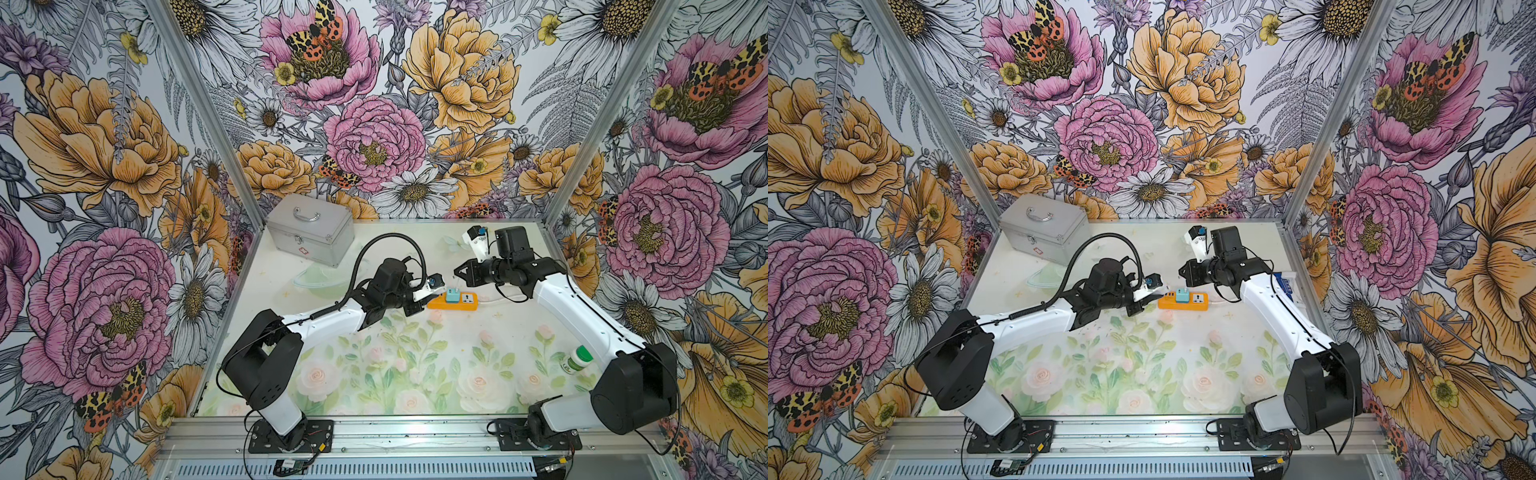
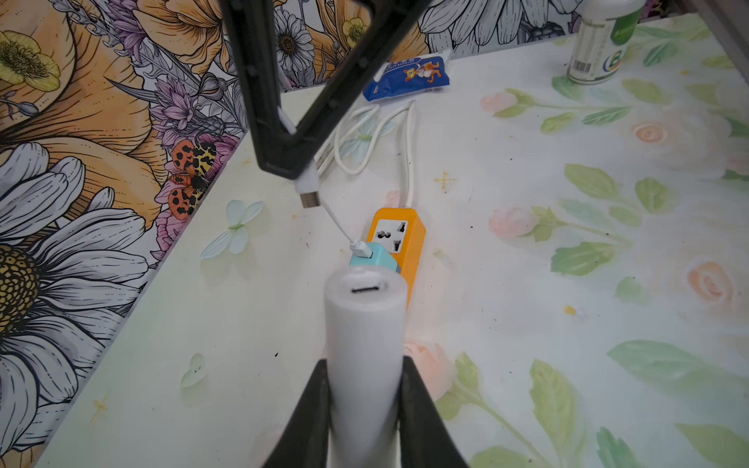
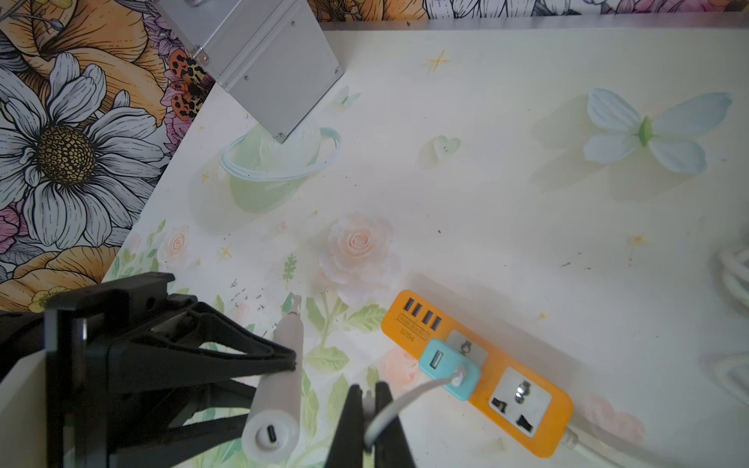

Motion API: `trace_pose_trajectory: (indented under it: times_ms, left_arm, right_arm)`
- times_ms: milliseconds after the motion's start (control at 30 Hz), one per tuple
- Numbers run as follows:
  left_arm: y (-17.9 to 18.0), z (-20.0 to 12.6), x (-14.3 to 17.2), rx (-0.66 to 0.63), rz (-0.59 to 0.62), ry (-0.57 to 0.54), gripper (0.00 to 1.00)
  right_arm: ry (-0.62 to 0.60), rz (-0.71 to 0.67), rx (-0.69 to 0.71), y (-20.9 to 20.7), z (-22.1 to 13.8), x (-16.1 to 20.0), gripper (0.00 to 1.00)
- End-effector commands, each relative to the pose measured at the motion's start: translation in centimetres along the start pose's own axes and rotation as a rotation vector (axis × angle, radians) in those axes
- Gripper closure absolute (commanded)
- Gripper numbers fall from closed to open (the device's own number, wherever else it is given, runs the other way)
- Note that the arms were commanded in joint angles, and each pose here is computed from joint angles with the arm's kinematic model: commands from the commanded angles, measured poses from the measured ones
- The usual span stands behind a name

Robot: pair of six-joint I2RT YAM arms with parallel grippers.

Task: Charge the electric toothbrush
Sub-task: Insert the charging cable into the electric toothbrush.

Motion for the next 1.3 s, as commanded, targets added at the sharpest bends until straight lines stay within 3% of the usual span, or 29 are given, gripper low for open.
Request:
trace_pose_trajectory:
  times_ms: [0, 267, 633, 667, 1000, 1267]
  left_arm:
    - [2.5, 0.6, -1.3, -0.093, -0.048, -0.083, 1.00]
    - [2.7, 2.5, -0.7, 0.026, -0.114, -0.088, 1.00]
    - [4.0, 2.0, -0.6, 0.105, -0.181, -0.109, 1.00]
    - [3.3, 3.0, 0.7, 0.127, -0.193, -0.081, 1.00]
    - [2.4, 3.9, 1.9, 0.141, -0.186, -0.016, 1.00]
    - [2.8, 3.7, 1.1, 0.142, -0.183, -0.039, 1.00]
  right_arm:
    - [-0.116, -0.047, -0.066, 1.8, -1.4, -2.5, 1.00]
    - [-0.138, -0.085, -0.104, 1.8, -0.4, -2.6, 1.00]
    - [-0.107, -0.111, -0.105, 0.7, 1.2, -0.9, 1.00]
    - [-0.111, -0.112, -0.107, 0.7, 1.2, -1.0, 1.00]
    - [-0.145, -0.111, -0.120, 1.3, 0.5, -1.7, 1.00]
    - [-0.124, -0.093, -0.120, 0.8, 1.3, -1.6, 1.00]
Point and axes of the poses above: each gripper's point midway between its finger pads, its own z axis out along the fingers, its own y axis along the line the jaws close on, x = y × z, the point moved 3 cm from there along -z, back along the fingers, and after that the axes turned 8 degrees about z, right-handed, at the moved point
